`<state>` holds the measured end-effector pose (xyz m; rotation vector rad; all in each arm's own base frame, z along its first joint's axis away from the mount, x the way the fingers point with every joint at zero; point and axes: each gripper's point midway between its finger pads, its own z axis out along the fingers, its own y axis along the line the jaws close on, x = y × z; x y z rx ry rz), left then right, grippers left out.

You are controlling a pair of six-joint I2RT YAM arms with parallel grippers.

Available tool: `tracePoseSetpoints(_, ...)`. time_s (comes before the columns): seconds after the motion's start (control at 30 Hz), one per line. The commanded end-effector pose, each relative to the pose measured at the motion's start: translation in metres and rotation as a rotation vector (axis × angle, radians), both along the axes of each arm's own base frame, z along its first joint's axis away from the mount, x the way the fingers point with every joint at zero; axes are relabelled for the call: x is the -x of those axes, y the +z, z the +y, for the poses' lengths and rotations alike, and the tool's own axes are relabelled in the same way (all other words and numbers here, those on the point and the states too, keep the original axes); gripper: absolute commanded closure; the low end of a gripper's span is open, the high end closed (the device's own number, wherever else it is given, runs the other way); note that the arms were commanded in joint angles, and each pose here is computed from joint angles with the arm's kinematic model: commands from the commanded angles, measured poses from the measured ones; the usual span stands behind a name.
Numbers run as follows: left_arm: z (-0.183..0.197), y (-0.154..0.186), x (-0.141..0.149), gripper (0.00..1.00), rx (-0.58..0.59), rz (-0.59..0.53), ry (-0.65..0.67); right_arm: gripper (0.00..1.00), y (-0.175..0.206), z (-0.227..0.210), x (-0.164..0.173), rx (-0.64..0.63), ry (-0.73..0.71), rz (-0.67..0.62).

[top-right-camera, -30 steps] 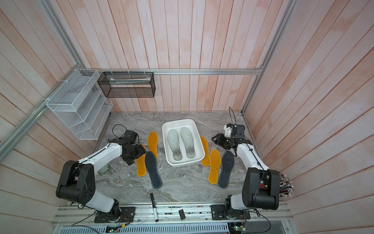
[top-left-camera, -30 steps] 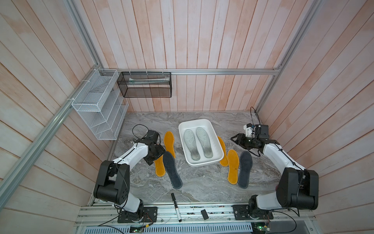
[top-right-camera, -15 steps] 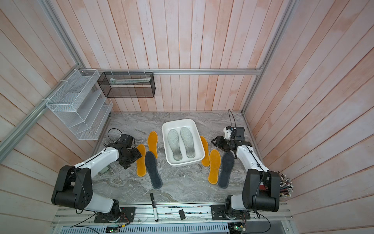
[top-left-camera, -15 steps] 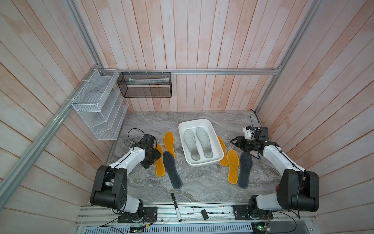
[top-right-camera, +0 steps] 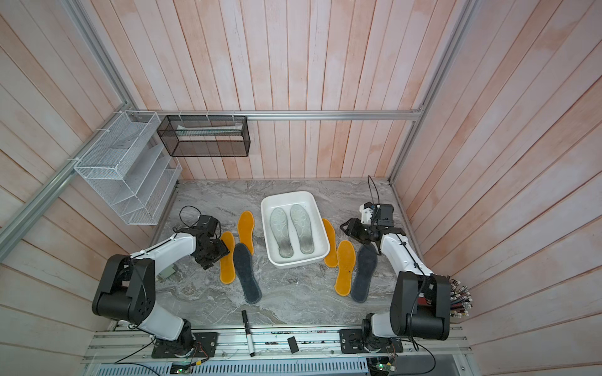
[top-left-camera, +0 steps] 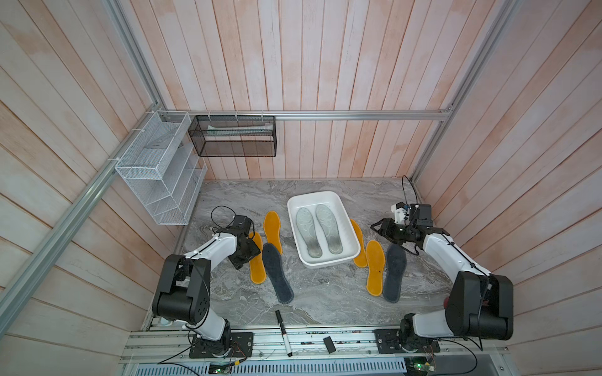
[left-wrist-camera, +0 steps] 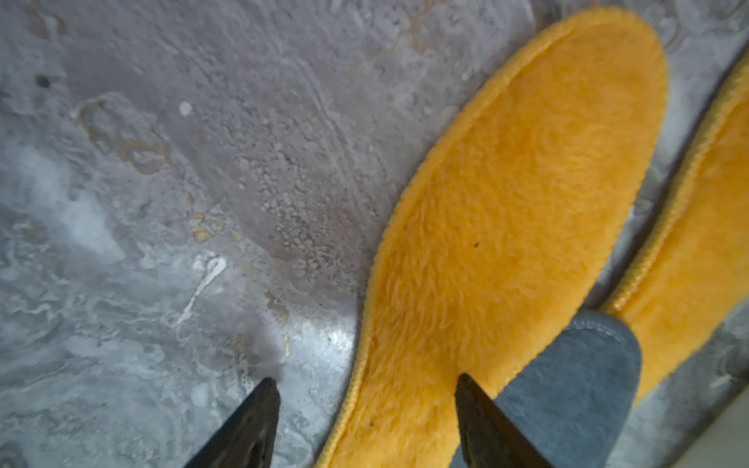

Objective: Put the insoles into the storage box
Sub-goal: Pick up the insole from the center of the board.

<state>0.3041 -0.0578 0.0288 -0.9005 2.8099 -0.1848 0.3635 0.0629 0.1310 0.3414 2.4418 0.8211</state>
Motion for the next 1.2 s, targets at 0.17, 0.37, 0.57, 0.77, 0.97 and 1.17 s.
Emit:
tracePoseSetpoints(0.17,0.002,-0.010,0.003,0.34,-0.075,0.101,-0.064,0.49,0.002,0.001,-0.009,-0.022,-0.004,-0.010)
tracePoseSetpoints(0.37,0.004,-0.017,0.007,0.46,-0.093,0.112,-0.069,0.49,0.001,0.002,-0.010,-0.033,-0.004,-0.008)
tracePoseSetpoints(0.57,0.002,-0.022,0.010,0.53,-0.088,0.119,-0.070,0.49,-0.001,0.002,-0.012,-0.027,-0.001,-0.007)
tracePoseSetpoints(0.77,0.002,-0.024,0.014,0.59,-0.082,0.120,-0.059,0.49,-0.001,0.002,-0.015,-0.027,0.003,-0.010)
tracePoseSetpoints(0.97,-0.001,-0.024,0.014,0.64,-0.068,0.105,-0.043,0.49,0.000,0.003,-0.019,-0.029,0.008,-0.011)
tracePoseSetpoints(1.17,-0.002,-0.020,0.013,0.75,-0.063,0.081,-0.032,0.49,0.003,0.003,-0.027,-0.033,0.011,-0.023)
